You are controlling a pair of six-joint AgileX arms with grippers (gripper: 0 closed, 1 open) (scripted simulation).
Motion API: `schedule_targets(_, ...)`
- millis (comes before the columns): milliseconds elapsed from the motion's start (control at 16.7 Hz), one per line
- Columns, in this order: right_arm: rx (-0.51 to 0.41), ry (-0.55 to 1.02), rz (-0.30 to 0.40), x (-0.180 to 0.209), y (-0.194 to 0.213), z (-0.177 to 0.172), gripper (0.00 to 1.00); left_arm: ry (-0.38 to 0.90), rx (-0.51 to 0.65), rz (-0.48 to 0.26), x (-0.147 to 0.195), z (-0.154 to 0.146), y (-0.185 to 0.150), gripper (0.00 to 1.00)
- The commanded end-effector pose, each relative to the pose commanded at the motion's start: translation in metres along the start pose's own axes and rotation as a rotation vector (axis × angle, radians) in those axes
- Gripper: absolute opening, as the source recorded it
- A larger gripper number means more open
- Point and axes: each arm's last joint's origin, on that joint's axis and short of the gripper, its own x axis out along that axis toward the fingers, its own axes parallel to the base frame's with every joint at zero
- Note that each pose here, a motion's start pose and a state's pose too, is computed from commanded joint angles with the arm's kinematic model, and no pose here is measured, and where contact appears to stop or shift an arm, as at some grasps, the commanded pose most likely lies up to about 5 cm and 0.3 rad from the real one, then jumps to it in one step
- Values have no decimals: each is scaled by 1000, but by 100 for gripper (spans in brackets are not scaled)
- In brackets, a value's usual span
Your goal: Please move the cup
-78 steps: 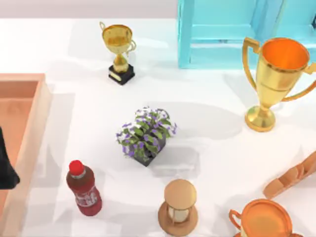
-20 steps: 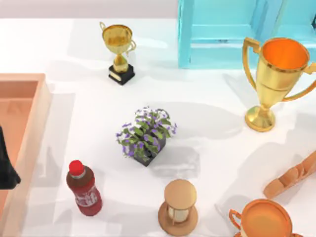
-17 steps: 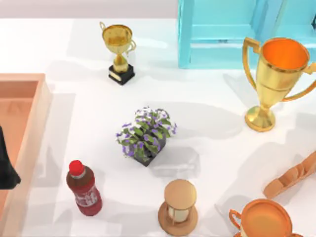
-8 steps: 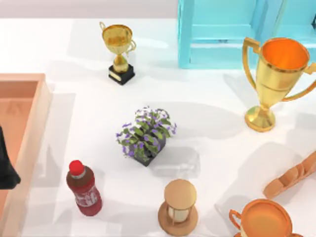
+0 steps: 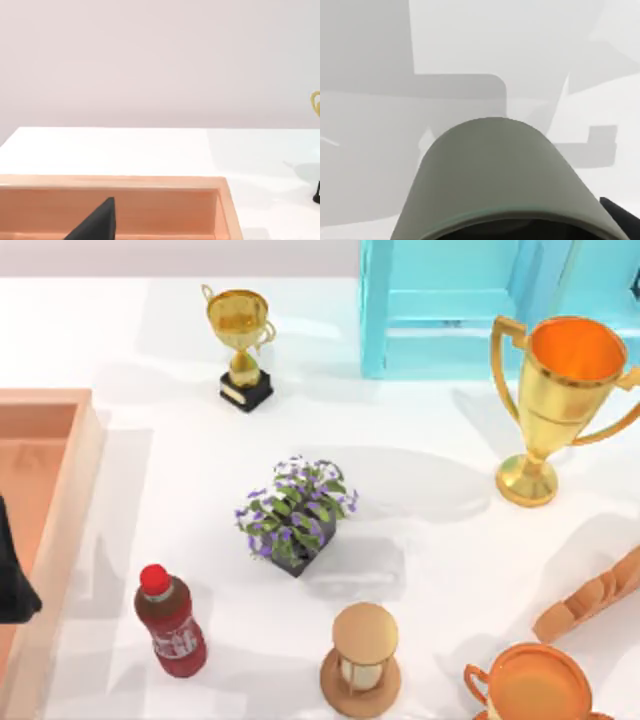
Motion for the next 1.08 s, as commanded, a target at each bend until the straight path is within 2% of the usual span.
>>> schedule_targets(240, 5, -29, -34, -34, -63, -5, 0, 0, 0, 0, 0, 0, 0, 100)
schedule_targets(420, 9, -31, -44, -46, -88, -15, 0, 0, 0, 0, 0, 0, 0, 100)
schedule_targets(720, 7, -36, -48, -48, -88, -15, 0, 0, 0, 0, 0, 0, 0, 100)
schedule_targets(1080, 8, -46, -55, -3, -86, -13, 0, 0, 0, 0, 0, 0, 0, 100)
